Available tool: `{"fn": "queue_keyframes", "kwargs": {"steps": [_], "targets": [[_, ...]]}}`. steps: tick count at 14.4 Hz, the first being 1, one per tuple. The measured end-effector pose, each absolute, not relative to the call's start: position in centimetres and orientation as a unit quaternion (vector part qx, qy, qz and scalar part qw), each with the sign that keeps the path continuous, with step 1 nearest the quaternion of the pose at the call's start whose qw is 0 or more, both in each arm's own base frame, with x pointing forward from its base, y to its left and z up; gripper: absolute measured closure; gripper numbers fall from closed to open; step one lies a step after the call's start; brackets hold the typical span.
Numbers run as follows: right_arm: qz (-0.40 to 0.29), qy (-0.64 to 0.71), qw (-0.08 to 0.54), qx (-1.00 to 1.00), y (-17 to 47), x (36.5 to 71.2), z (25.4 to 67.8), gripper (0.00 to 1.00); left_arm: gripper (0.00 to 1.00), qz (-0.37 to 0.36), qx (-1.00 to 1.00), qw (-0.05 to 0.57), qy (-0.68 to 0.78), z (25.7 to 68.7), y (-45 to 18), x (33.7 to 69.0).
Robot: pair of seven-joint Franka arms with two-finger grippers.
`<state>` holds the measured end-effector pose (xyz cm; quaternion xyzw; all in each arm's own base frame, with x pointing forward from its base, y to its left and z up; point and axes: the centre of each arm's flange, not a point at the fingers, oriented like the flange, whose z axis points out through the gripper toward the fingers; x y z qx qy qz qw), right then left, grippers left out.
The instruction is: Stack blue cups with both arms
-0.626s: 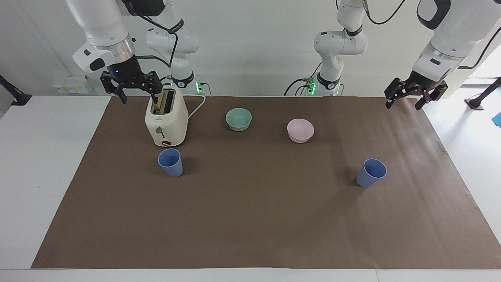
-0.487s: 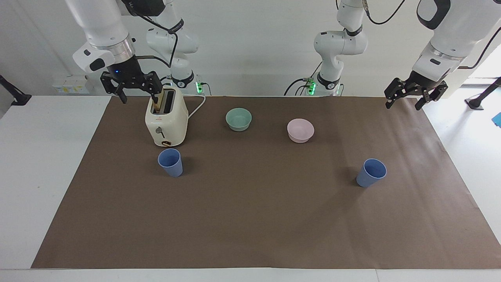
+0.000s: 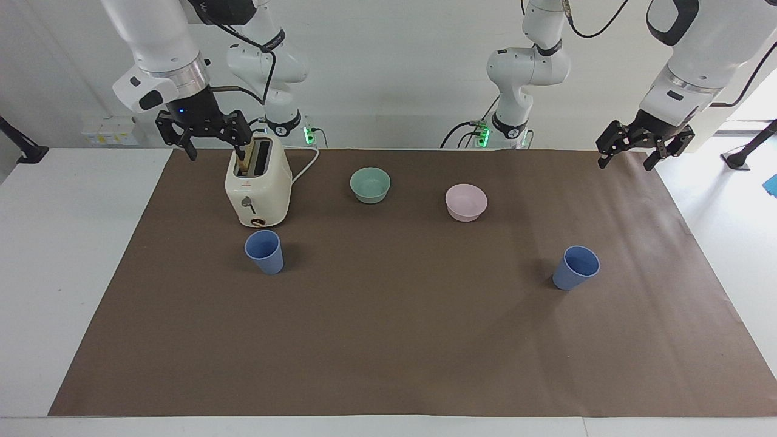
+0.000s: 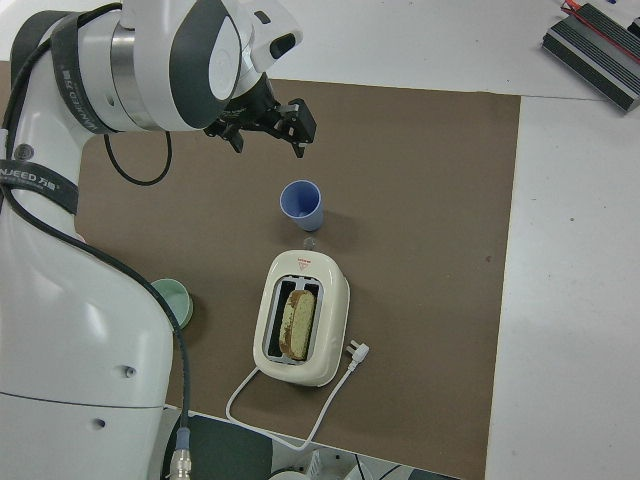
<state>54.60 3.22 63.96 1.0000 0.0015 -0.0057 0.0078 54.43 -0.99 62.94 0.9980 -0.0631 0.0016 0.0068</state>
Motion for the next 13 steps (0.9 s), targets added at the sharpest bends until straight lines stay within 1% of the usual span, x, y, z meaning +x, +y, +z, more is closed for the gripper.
{"fn": "queue_keyframes", "kwargs": {"steps": [13], "targets": [[-0.006, 0.001, 0.008, 1.0, 3.22, 54.6, 63.95, 0.0, 0.0, 0.001, 0.998, 0.007, -0.06, 62.94, -0.69, 54.43]]}}
